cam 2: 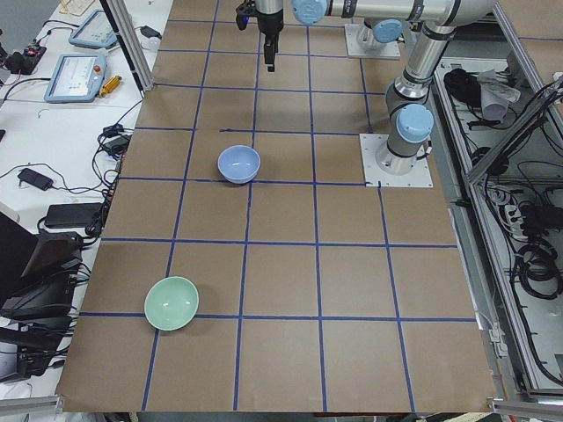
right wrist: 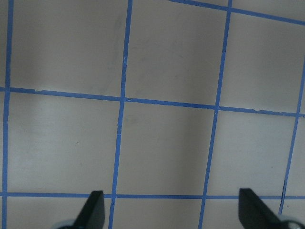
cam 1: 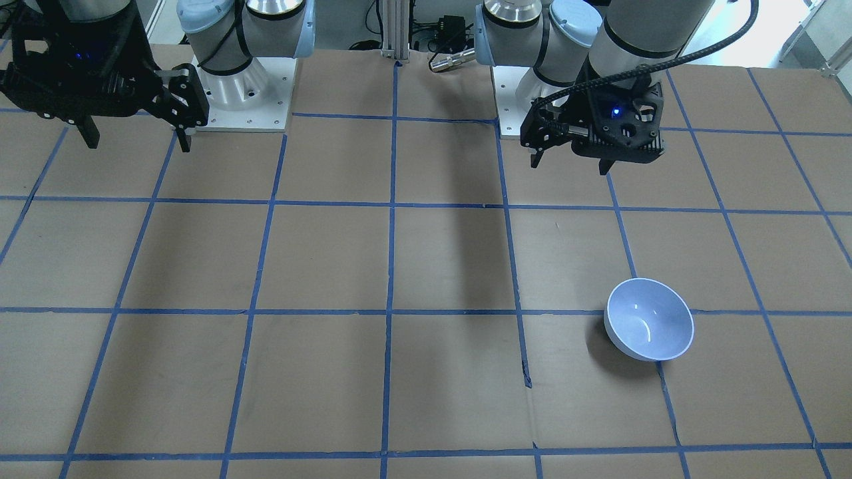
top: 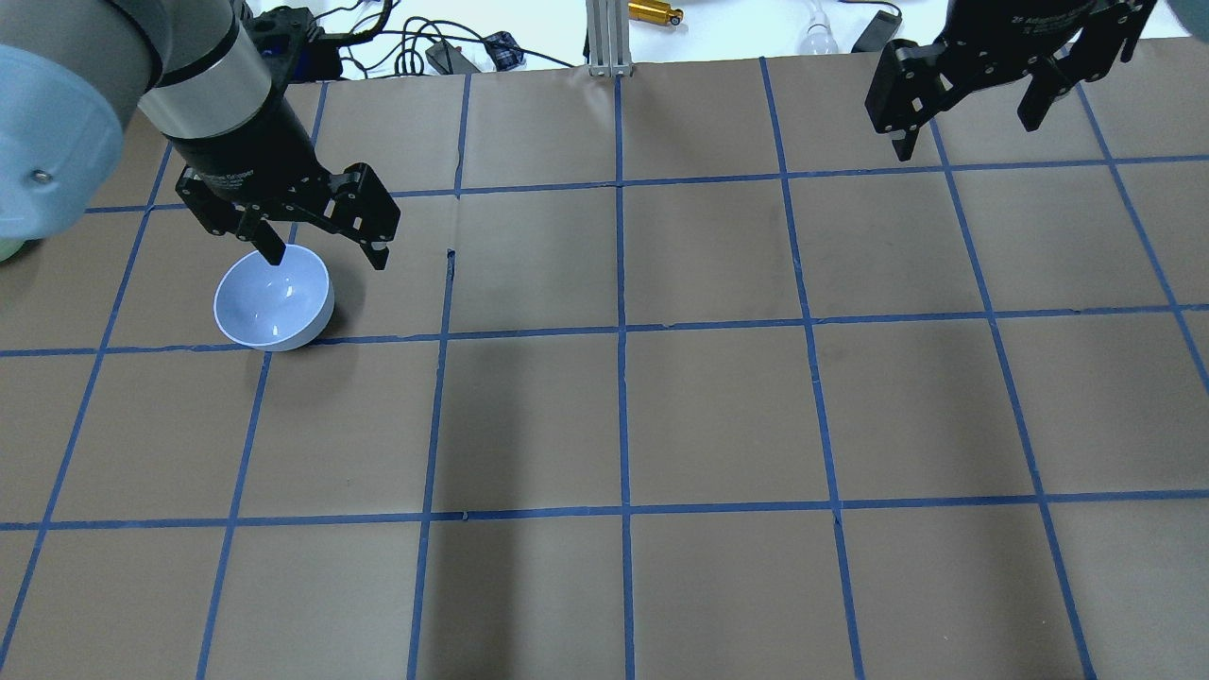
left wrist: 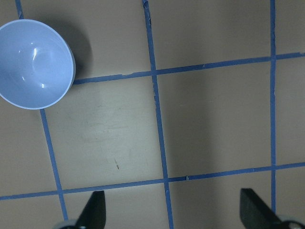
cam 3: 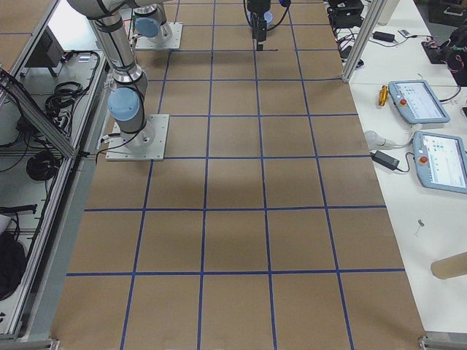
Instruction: Stack green bowl on blue bowl
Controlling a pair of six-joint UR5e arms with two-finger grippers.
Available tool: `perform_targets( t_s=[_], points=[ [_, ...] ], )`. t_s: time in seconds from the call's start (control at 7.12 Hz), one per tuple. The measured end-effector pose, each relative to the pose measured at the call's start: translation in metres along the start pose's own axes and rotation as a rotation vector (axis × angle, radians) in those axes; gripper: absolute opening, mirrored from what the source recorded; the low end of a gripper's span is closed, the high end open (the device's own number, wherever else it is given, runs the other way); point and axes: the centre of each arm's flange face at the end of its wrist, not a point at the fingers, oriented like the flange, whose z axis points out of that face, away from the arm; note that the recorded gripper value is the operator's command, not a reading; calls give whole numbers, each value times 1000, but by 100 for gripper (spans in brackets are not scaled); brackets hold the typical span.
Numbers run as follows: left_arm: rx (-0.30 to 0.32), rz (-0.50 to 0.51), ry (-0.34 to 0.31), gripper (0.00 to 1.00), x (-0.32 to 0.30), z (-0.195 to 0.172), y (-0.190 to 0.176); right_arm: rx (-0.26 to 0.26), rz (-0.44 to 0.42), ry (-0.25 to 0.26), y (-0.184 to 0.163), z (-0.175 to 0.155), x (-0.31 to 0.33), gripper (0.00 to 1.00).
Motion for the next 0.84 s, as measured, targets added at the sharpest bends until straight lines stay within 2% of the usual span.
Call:
perform_targets(
  t_s=[0.84],
  points=[
    [0,19,-5,100,-4,-1,0,0,1,0,0,0,0,100]
  ],
)
